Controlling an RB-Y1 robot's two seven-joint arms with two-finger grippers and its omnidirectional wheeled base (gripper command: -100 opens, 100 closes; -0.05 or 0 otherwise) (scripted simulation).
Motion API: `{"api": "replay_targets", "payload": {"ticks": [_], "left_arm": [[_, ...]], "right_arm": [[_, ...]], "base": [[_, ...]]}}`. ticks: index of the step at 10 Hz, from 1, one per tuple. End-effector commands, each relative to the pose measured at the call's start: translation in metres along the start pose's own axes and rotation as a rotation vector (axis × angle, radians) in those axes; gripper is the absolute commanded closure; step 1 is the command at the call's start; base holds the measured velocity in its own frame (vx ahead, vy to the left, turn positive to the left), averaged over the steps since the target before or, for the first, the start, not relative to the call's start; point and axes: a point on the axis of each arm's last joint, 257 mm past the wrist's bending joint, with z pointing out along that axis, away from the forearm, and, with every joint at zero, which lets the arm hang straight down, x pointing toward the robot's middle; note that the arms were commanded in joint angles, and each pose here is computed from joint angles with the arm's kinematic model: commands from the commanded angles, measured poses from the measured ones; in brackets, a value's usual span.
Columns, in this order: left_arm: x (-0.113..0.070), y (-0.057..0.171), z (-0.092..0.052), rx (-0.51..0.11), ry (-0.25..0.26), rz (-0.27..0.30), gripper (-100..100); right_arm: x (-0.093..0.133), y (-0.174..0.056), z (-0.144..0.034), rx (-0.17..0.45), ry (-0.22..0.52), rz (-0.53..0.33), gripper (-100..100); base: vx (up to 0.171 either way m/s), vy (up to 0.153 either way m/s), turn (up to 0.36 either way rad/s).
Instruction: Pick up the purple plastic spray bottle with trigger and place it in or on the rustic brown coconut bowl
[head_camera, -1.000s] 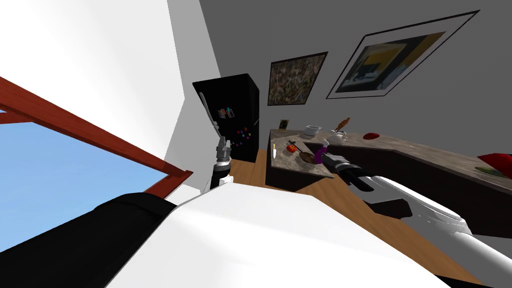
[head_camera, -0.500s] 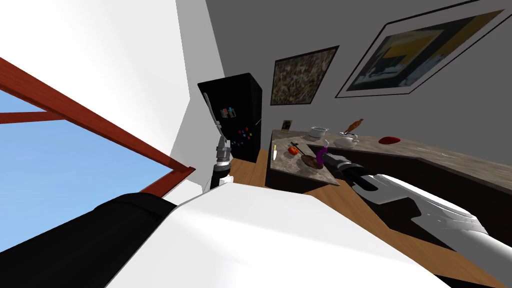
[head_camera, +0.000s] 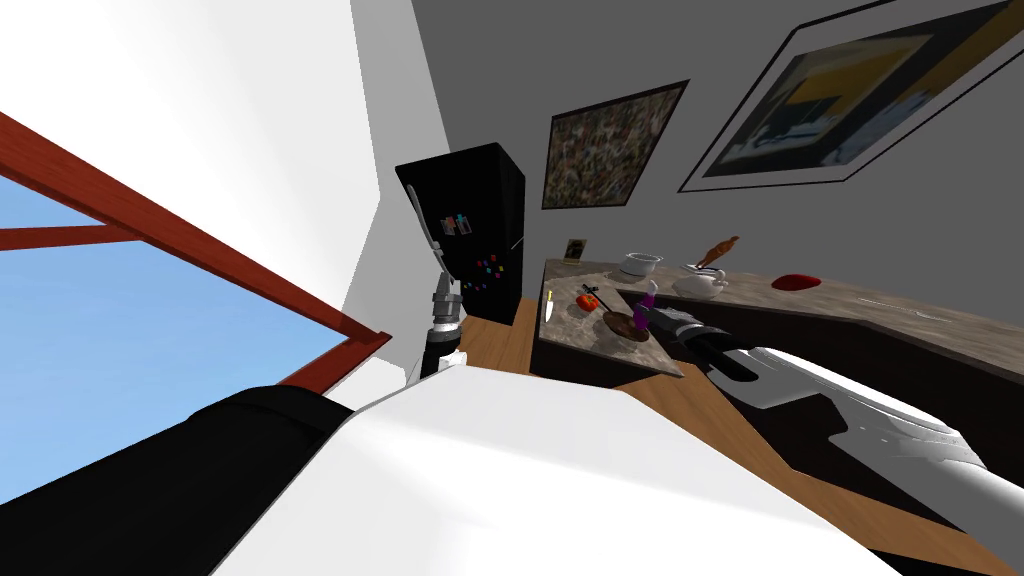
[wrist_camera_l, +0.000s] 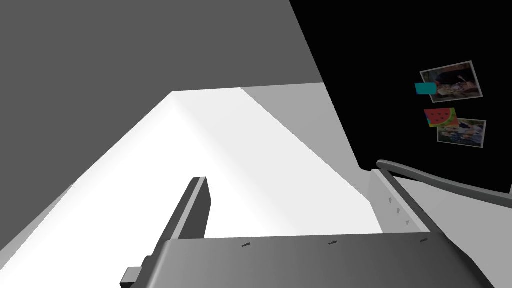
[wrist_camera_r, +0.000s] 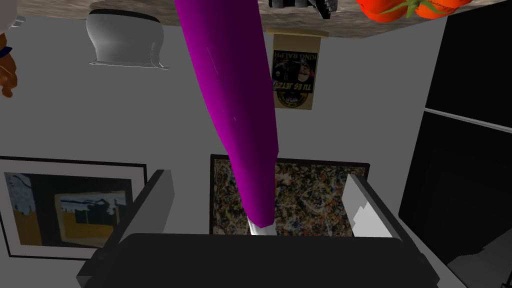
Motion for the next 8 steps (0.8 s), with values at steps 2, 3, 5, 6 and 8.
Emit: {"api": "replay_targets", "payload": {"ticks": [2,3,5,6,8], "left_arm": [[0.000,0.000,0.000,0.000,0.000,0.000,0],[0.000,0.000,0.000,0.000,0.000,0.000,0],[0.000,0.000,0.000,0.000,0.000,0.000,0],[0.000,0.000,0.000,0.000,0.000,0.000,0],[0.000,0.000,0.000,0.000,0.000,0.000,0]], "right_arm": [[0.000,0.000,0.000,0.000,0.000,0.000,-100],[0.000,0.000,0.000,0.000,0.000,0.000,-100],[-0.012,0.003,-0.001,-0.009,-0.002,-0.001,-100],[-0.017,0.005,-0.002,-0.013,-0.003,-0.002,-100],[-0.028,0.010,-0.003,-0.024,-0.003,-0.003,-100]], "base": [[0.000,0.000,0.000],[0.000,0.000,0.000],[0.006,-0.002,-0.041],[0.023,-0.006,-0.071],[0.021,-0.006,-0.044]]}}
